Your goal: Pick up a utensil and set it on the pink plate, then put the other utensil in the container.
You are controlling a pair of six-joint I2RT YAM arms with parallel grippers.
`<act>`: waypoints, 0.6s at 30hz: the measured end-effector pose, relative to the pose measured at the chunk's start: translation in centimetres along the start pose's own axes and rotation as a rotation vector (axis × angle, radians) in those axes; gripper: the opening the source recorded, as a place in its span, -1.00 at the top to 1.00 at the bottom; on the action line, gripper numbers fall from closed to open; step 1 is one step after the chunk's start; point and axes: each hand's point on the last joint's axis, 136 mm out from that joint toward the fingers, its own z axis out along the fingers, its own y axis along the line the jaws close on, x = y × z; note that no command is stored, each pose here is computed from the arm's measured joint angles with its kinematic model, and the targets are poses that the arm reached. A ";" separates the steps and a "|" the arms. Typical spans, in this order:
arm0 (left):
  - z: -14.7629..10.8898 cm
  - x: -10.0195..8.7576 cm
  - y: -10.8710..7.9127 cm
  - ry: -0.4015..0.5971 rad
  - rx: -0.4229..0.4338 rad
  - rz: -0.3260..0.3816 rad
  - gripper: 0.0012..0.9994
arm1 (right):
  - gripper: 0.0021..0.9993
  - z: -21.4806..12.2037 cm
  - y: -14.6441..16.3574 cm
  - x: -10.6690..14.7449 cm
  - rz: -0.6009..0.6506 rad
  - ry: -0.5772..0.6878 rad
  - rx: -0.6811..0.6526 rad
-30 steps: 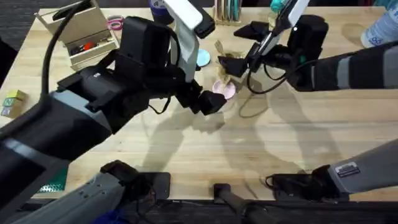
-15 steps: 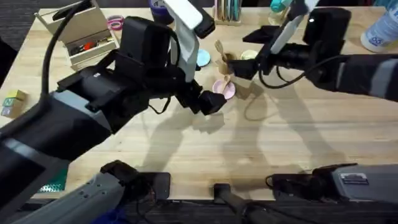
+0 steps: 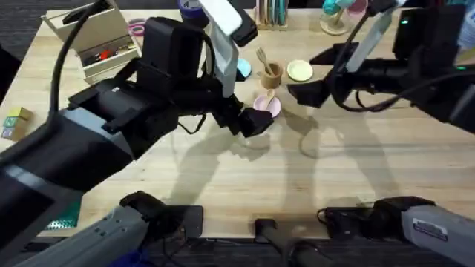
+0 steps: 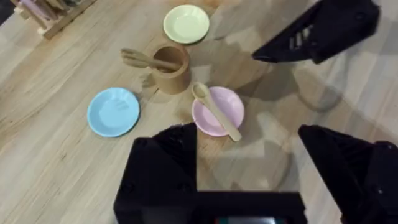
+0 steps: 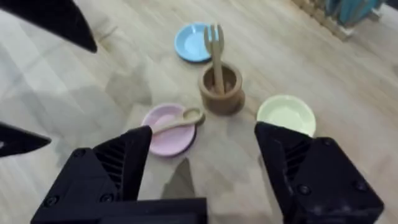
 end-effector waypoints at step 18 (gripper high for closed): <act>0.0 -0.1 -0.4 -0.009 0.026 0.014 -0.99 | -1.00 -8.0 4.4 0.6 -0.009 0.053 0.102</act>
